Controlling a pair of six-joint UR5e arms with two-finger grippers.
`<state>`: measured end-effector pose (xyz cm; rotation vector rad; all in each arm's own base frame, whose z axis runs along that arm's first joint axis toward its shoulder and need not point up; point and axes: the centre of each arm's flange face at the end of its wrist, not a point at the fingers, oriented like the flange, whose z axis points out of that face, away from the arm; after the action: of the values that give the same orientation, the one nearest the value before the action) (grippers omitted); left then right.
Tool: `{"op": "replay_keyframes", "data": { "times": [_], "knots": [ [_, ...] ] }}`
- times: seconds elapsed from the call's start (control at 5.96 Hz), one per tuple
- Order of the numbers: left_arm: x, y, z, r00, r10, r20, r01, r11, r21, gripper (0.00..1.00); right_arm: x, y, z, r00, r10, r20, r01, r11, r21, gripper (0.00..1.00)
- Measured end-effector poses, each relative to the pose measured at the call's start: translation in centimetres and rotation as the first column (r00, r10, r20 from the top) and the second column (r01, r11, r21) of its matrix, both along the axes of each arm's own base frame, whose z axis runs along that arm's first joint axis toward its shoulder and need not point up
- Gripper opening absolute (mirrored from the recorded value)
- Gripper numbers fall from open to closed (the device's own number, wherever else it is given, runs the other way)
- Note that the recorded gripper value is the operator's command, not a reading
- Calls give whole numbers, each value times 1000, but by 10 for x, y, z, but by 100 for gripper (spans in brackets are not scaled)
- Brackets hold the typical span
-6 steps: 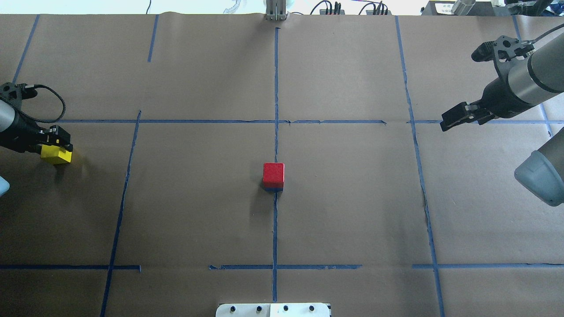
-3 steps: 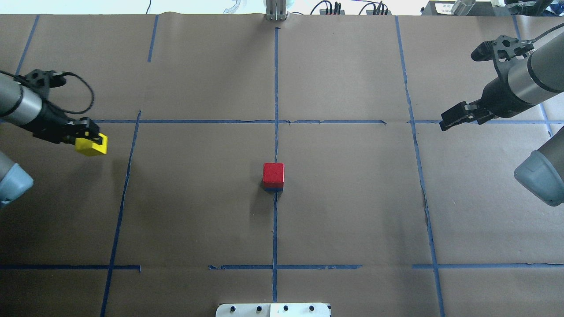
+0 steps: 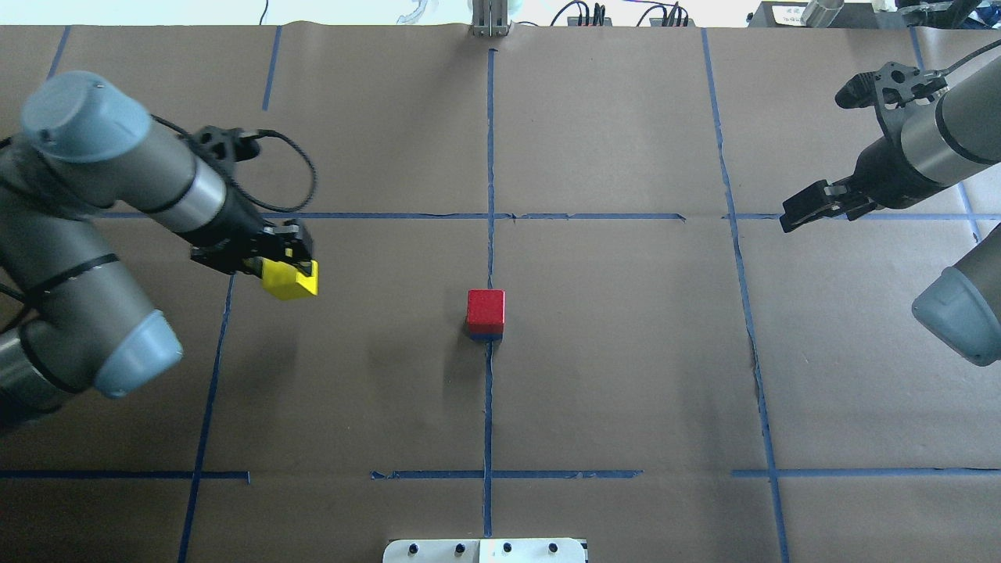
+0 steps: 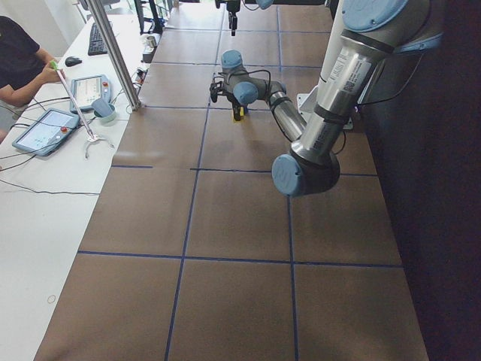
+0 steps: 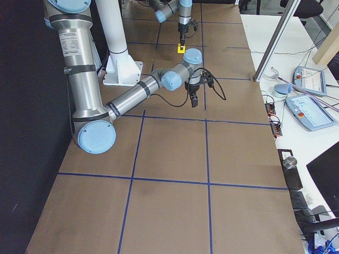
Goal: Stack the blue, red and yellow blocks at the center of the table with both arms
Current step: 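Carry the yellow cube with the left gripper above the red cube, then lower the yellow cube onto the red cube and open the left gripper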
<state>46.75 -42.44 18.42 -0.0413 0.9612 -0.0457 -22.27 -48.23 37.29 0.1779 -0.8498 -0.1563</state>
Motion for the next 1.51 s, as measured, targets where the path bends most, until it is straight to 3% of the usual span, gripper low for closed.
{"op": "replay_keyframes", "data": {
  "times": [0.17, 0.5, 1.01, 1.17, 1.51],
  "knots": [
    [29, 18, -39, 1000, -1, -5, 1, 1000, 1, 0, 0, -1, 1, 1000, 0, -1, 0, 1000, -2, 100],
    [79, 8, -81, 999, -41, 23, 42, 999, -31, 0, -1, -1, 1, 1000, 1, -1, -1, 1000, -3, 100],
    [94, -3, -81, 994, -80, 68, 82, 996, -26, 0, -1, -1, 0, 1000, 2, 0, -2, 1000, -3, 100],
    [94, -3, -78, 994, -83, 74, 85, 996, -26, 5, -1, -1, 0, 1000, 2, -1, -2, 1000, -4, 100],
    [93, -3, -78, 994, -84, 75, 86, 996, -25, 99, -1, -1, 1, 1000, 3, -1, -3, 1000, -5, 100]
  ]
}}
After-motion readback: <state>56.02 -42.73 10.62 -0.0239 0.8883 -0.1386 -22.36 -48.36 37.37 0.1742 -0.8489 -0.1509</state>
